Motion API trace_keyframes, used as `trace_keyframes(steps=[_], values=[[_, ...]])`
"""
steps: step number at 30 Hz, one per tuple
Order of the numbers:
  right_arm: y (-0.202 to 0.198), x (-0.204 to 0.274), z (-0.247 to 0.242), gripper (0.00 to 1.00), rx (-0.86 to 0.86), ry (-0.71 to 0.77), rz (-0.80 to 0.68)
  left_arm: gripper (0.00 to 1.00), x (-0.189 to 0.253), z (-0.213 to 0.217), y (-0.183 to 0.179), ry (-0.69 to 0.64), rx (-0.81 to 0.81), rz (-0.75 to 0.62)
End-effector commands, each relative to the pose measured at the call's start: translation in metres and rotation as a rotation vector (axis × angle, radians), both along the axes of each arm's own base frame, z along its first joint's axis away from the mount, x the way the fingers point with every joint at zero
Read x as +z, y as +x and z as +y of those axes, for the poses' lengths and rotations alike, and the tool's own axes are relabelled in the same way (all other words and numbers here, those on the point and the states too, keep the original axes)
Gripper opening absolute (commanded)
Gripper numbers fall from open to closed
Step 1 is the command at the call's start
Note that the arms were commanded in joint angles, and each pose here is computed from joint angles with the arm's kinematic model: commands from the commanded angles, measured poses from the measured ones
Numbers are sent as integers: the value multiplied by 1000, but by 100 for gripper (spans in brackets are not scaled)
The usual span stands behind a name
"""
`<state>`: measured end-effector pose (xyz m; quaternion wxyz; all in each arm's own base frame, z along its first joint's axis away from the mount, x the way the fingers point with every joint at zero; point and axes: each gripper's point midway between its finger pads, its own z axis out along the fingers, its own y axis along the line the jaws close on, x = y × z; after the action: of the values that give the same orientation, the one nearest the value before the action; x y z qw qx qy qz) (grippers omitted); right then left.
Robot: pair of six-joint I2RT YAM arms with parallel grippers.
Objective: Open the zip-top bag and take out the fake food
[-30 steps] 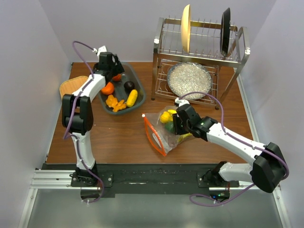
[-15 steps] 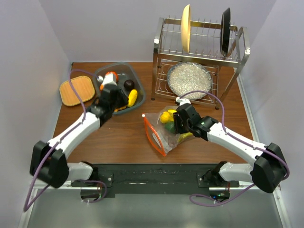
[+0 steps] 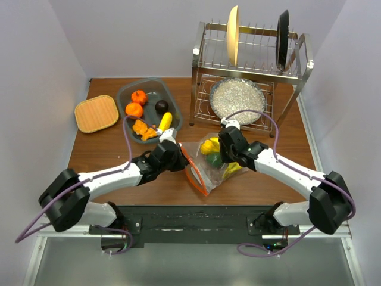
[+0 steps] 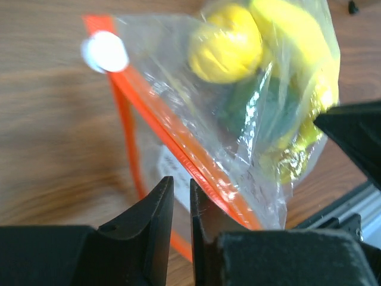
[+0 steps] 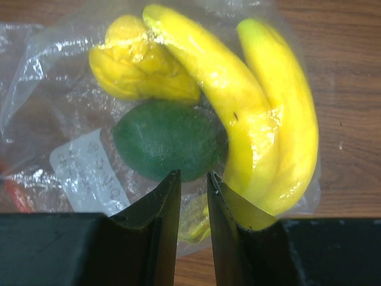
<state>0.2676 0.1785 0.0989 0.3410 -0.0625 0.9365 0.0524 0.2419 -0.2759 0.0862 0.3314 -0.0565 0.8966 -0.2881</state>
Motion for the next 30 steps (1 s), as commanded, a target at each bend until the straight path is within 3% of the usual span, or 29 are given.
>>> trace_keyframes(steps=[1, 5, 15, 18, 24, 30], values=[[30, 21, 3, 28, -78, 41, -97, 23, 23, -47, 6, -138, -53, -46], [37, 7, 7, 28, -83, 20, -65, 29, 10, -66, 4, -159, -88, -35], [22, -27, 7, 21, -53, 1, 40, 62, 2, -92, 9, -173, -152, -75], [16, -29, 9, 21, -39, 26, 53, 68, -3, -95, 7, -166, -155, -70], [4, -39, 26, 26, 59, 80, 110, 76, -12, -93, 13, -130, -126, -74], [-6, -40, 34, 36, 123, 113, 124, 78, -25, -80, 24, -45, -45, -67]])
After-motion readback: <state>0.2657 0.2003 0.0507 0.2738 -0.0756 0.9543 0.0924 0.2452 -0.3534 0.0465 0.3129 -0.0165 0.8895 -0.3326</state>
